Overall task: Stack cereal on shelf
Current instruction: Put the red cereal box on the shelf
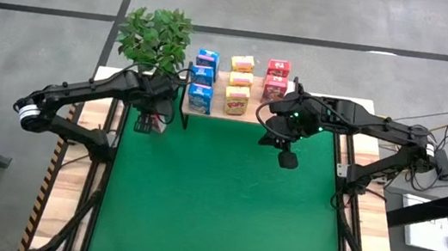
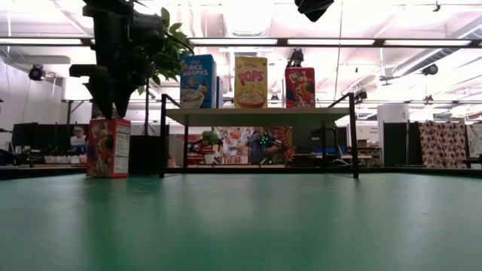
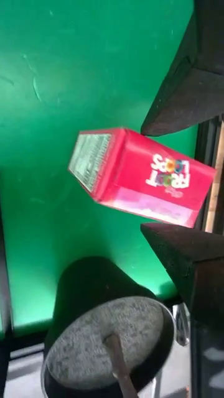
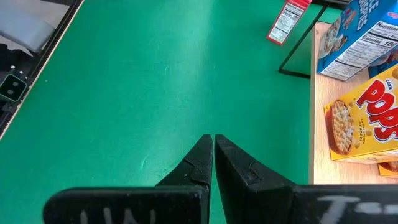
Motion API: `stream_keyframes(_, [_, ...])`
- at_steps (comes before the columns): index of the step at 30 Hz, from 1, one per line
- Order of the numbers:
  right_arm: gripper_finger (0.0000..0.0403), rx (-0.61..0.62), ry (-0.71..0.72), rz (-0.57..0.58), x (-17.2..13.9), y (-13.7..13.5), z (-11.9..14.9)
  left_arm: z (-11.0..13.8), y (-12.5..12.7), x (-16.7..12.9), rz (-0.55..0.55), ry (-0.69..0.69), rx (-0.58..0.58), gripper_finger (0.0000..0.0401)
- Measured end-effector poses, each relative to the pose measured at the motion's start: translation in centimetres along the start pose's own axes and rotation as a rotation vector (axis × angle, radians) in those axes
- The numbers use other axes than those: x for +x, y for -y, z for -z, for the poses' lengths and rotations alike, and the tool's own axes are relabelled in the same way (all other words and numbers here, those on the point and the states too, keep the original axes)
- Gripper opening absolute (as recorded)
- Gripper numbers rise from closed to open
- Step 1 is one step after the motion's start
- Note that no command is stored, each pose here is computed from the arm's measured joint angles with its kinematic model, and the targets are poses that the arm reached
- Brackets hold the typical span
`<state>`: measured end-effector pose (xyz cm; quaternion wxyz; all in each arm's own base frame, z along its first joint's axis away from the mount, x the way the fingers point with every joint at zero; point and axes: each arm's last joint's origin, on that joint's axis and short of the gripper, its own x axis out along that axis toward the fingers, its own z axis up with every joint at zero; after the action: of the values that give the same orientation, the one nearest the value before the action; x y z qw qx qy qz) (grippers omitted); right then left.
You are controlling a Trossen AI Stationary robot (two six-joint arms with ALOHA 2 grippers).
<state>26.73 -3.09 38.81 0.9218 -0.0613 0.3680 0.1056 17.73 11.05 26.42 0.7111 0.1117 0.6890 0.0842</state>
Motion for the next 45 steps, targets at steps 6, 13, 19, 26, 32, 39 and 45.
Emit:
stream_keyframes(6, [0.0009,-0.002,0.001,0.0,0.0,0.0,0.0,0.2,0.2,0.4,-0.003,-0.027,0.009,0.0253])
stream_keyframes(13, [0.0009,-0.002,0.0,0.0,0.0,0.0,0.0,0.4,0.5,1.3,0.01,-0.039,0.038,0.026])
stream_keyframes(19, [0.0009,0.0,0.0,0.0,0.0,0.0,0.0,0.3,0.5,1.5,0.01,-0.022,0.034,0.0251])
stream_keyframes(26, [0.0009,0.017,0.0,0.0,0.0,0.0,0.0,0.4,0.8,2.3,0.014,-0.029,0.036,0.0224])
stream_keyframes(32, [0.0009,0.017,0.0,0.0,0.0,0.0,0.0,0.6,1.1,2.6,0.022,-0.041,0.033,0.0197])
stream_keyframes(39, [0.0009,0.027,0.0,0.0,0.0,0.0,0.0,0.5,0.9,2.1,0.022,-0.042,0.01,0.0167])
stream_keyframes(45, [0.0009,0.032,0.001,0.0,0.0,0.0,0.0,0.6,0.8,0.7,0.047,-0.059,-0.038,0.0163])
